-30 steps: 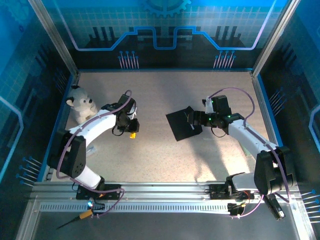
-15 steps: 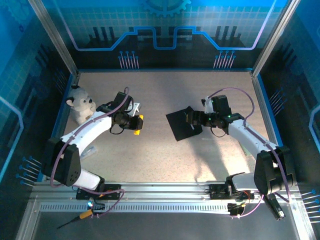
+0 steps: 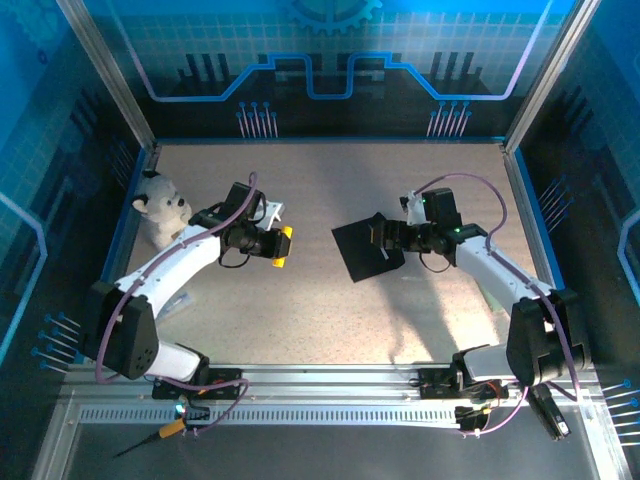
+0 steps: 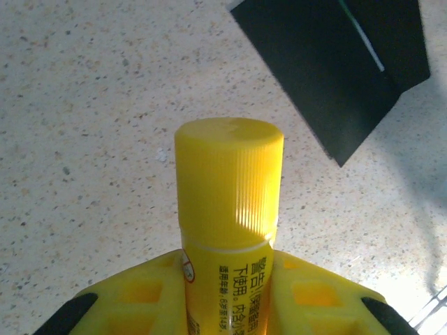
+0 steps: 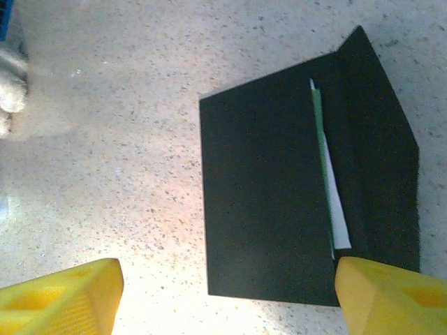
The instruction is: Place the letter into the envelope and seal it
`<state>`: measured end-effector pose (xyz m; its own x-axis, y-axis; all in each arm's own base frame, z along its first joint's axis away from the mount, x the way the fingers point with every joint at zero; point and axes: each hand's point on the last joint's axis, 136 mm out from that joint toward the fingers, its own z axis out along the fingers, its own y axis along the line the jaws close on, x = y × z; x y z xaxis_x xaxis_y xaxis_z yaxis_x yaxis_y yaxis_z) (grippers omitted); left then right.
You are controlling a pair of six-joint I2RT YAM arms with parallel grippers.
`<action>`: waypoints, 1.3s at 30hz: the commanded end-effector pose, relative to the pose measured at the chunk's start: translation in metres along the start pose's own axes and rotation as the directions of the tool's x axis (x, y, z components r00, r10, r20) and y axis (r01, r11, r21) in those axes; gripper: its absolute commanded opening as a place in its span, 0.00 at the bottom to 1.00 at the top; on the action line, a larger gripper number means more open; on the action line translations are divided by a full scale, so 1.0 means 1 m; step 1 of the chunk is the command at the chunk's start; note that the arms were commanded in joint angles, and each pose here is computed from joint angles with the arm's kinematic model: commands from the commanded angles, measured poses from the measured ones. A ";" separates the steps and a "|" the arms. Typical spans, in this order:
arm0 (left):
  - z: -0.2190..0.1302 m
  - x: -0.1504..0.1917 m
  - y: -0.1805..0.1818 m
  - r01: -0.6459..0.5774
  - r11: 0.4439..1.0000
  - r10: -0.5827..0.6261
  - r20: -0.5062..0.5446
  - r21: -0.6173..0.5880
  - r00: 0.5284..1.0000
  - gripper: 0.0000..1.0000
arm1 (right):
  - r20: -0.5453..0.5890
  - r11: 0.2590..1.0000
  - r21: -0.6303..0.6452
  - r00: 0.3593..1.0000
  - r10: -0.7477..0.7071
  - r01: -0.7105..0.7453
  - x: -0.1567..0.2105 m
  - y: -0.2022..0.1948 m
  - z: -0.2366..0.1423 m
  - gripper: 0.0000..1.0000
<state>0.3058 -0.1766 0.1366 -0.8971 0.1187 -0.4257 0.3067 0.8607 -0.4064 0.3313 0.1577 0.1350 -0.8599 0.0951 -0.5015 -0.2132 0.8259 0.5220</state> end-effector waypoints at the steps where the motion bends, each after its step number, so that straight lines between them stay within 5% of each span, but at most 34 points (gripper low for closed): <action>1: -0.010 -0.010 -0.022 -0.081 0.994 0.076 0.057 0.074 0.995 0.13 | -0.001 0.992 -0.111 0.999 -0.055 0.054 -0.010 0.031 -0.003 0.79; 17: -0.024 -0.031 -0.097 -0.281 0.903 0.232 0.184 0.325 0.955 0.09 | -0.001 0.896 -0.418 0.986 -0.166 0.151 -0.029 0.163 -0.025 0.75; 29: -0.030 -0.034 -0.120 -0.333 0.867 0.273 0.206 0.370 0.940 0.10 | -0.093 0.883 -0.455 0.980 -0.173 0.113 -0.013 0.182 -0.006 0.70; 39: -0.031 -0.034 -0.127 -0.345 0.854 0.281 0.213 0.390 0.936 0.10 | -0.107 0.869 -0.485 0.980 -0.167 0.096 -0.011 0.189 -0.001 0.57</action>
<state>0.2873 -0.2636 0.2044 -0.7474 0.2415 -0.6190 0.6275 0.5627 -0.5381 0.3030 0.3010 0.2291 -0.8635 -0.0888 -0.4965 -0.4699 0.4990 0.7281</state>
